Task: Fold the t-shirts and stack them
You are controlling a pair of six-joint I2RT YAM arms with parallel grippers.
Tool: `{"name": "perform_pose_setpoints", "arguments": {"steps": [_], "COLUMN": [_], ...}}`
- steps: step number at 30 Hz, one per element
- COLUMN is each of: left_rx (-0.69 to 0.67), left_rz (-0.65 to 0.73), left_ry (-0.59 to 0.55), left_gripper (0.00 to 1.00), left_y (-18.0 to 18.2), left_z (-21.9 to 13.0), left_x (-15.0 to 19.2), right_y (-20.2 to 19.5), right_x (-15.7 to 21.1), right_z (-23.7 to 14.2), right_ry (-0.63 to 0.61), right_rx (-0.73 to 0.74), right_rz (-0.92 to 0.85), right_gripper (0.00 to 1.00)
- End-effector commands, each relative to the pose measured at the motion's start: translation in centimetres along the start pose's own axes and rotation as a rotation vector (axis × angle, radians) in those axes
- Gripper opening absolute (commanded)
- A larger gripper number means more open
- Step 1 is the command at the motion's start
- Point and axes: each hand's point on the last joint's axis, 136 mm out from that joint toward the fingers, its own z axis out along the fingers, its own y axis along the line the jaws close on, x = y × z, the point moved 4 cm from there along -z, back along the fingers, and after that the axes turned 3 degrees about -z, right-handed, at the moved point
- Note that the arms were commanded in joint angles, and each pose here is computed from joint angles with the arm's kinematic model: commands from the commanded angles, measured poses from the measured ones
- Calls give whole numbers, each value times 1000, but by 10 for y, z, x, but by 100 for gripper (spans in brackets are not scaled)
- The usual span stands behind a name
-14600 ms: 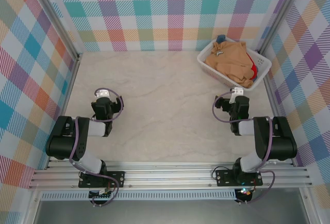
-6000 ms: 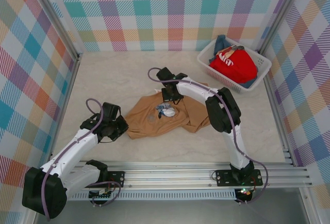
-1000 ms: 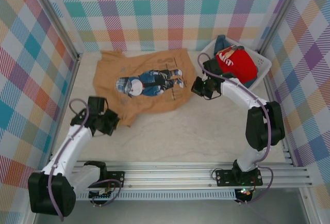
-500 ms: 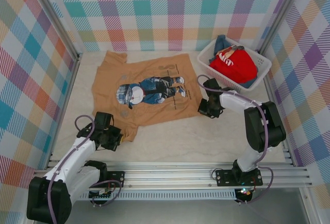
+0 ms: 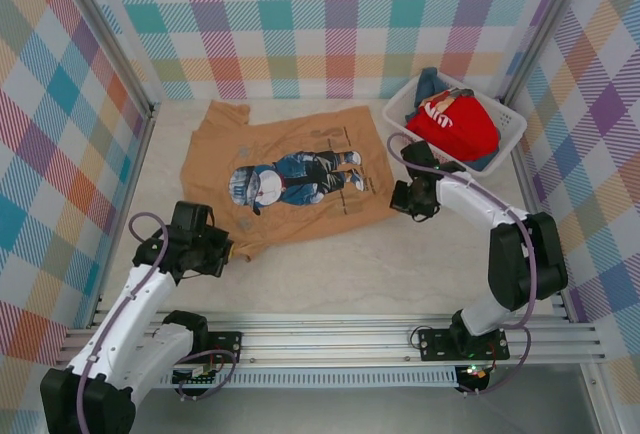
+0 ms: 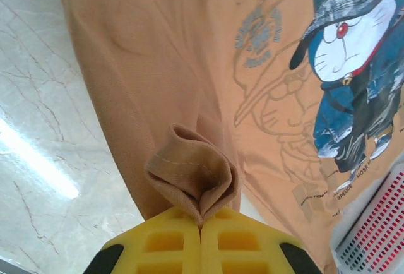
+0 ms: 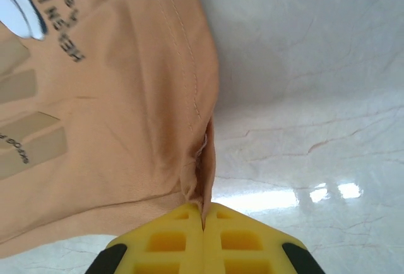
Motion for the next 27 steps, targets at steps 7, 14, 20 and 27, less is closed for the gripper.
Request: {"name": "perform_pose_setpoints", "arguments": {"steps": [7, 14, 20, 27], "left_rx": [-150, -235, -240, -368], "left_rz": [29, 201, 241, 137], "left_ry": [86, 14, -19, -41], "left_gripper": [0, 54, 49, 28], "left_y": [46, 32, -11, 0], "left_z": [11, -11, -3, 49], "left_x": [18, 8, -9, -50], "right_y": [-20, -41, -27, 6], "right_x": [10, 25, 15, 14], "right_z": [16, 18, -18, -3], "right_ry": [80, 90, -64, -21], "right_rx": [82, 163, 38, -138], "right_rz": [-19, 43, 52, -10], "right_gripper": [0, 30, 37, 29]}}
